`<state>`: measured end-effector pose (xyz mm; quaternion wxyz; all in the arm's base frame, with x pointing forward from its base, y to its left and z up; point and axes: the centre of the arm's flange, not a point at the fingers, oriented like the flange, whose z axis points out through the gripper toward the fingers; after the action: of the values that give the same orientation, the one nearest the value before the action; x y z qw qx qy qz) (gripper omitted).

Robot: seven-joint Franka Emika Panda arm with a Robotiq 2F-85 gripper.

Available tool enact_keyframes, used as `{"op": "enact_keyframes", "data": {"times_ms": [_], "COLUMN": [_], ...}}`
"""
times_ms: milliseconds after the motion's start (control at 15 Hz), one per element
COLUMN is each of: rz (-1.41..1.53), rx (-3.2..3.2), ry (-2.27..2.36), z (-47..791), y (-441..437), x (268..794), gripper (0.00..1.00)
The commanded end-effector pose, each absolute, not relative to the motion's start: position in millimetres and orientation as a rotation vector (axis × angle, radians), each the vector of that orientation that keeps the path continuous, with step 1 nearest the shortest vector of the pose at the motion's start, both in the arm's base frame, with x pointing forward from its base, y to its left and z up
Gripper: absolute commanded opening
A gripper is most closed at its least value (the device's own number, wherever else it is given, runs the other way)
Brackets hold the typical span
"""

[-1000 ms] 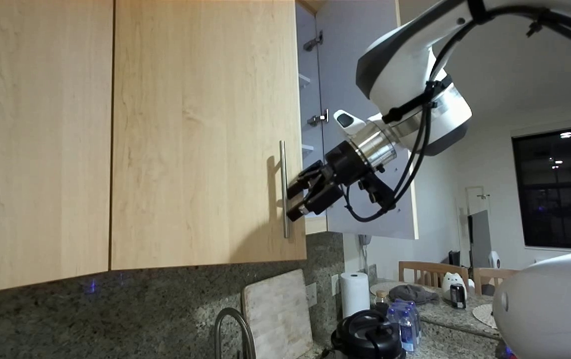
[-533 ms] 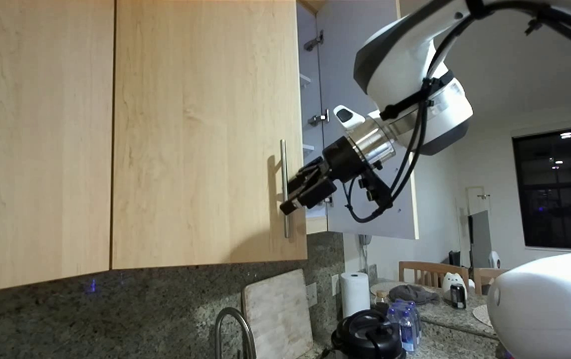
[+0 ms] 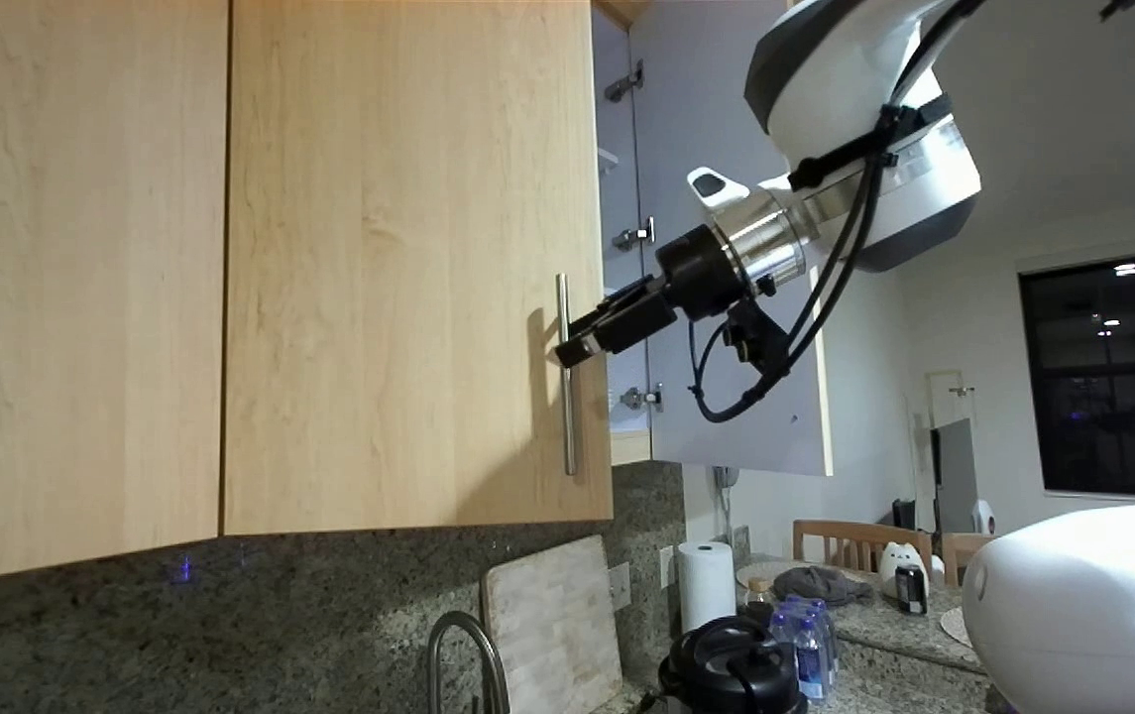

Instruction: Open the left door of the first upper cabinet from the right

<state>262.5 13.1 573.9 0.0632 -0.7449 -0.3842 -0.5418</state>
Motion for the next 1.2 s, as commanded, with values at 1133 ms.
{"op": "enact_keyframes", "data": {"times_ms": [1133], "rz": [-1.841], "rx": [-2.227], "ry": [-0.264], "z": [570.0], "y": [-87.0], "x": [175.8], "gripper": [1.00]}}
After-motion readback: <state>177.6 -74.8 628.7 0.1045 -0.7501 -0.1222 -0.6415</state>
